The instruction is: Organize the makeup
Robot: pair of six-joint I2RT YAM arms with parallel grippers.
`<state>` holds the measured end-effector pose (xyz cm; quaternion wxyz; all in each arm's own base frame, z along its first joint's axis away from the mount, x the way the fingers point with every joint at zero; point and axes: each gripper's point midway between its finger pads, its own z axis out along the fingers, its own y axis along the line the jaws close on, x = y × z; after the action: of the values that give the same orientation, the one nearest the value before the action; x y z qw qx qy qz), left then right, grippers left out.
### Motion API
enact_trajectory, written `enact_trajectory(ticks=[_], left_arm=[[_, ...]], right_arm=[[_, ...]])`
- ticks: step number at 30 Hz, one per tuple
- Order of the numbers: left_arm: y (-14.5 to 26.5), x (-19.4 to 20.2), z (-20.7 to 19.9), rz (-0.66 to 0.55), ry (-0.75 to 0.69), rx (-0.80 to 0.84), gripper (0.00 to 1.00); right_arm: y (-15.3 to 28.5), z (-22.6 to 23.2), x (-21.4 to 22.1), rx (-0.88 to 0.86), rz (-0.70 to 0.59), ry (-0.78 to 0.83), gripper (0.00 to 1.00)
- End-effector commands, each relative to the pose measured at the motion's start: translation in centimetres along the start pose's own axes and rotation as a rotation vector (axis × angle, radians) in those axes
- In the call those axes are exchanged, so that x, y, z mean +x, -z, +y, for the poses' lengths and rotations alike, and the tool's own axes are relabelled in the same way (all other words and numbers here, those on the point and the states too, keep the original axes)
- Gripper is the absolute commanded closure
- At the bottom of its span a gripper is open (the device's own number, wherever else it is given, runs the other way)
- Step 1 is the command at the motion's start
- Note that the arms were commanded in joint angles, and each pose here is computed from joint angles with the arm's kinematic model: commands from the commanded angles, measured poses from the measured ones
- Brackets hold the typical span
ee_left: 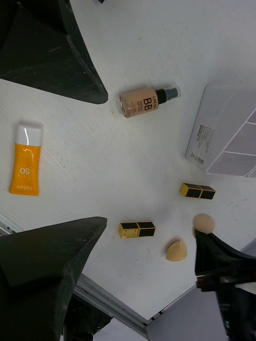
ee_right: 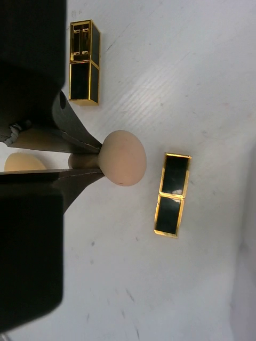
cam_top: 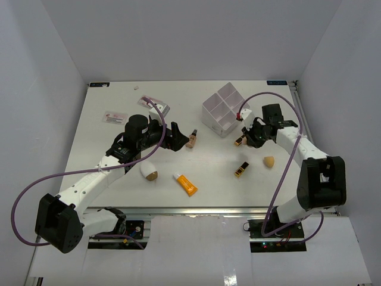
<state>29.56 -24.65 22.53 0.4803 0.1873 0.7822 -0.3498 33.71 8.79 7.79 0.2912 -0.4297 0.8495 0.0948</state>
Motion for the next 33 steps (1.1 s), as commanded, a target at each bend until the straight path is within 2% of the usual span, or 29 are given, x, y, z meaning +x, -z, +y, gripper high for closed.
enact_trajectory(ticks=[1,7,10,14,16,18,21,26,33], left_arm=[[0.6,-2.3,-1.4,-0.052,-0.027,0.04,0.02],[0.6,-2.2,-1.2,-0.049,-0.028,0.032,0.02],[0.6,-2.2,-1.1,-0.048,-0.031,0.027,0.02],[0.6,-2.2,-0.9,-0.049,-0.036,0.017,0.02],[0.6,-2.2,-0.8,-0.05,-0.038,0.014,0.02],[0.6,-2.3,-0.9,-0.051,-0.04,0.016,0.02],[0.6,-2.3,-0.9,-0.049,-0.039,0.02,0.02],[0.5,-2.1,-0.9,-0.044,-0.037,0.022,0.02],[0.3,-1.9,-0.7,-0.037,-0.037,0.014,0.02]], right_arm=[[4.3,-2.6,-7.6,0.07,-0.18,0.075,0.92],[4.6,-7.0,-13.1,0.148,-0.272,-0.015,0.92],[3.5,-10.6,-14.4,0.264,-0.282,-0.205,0.92],[1.8,-12.6,-15.4,0.311,-0.32,-0.458,0.92],[1.2,-12.8,-15.3,0.318,-0.332,-0.51,0.92],[0.3,-12.8,-14.8,0.323,-0.346,-0.653,0.92],[-0.6,-13.2,-13.6,0.364,-0.329,-0.759,0.92],[-1.0,-13.7,-12.3,0.422,-0.335,-0.867,0.92],[-3.0,-13.2,-11.6,0.374,-0.307,-0.929,0.92]])
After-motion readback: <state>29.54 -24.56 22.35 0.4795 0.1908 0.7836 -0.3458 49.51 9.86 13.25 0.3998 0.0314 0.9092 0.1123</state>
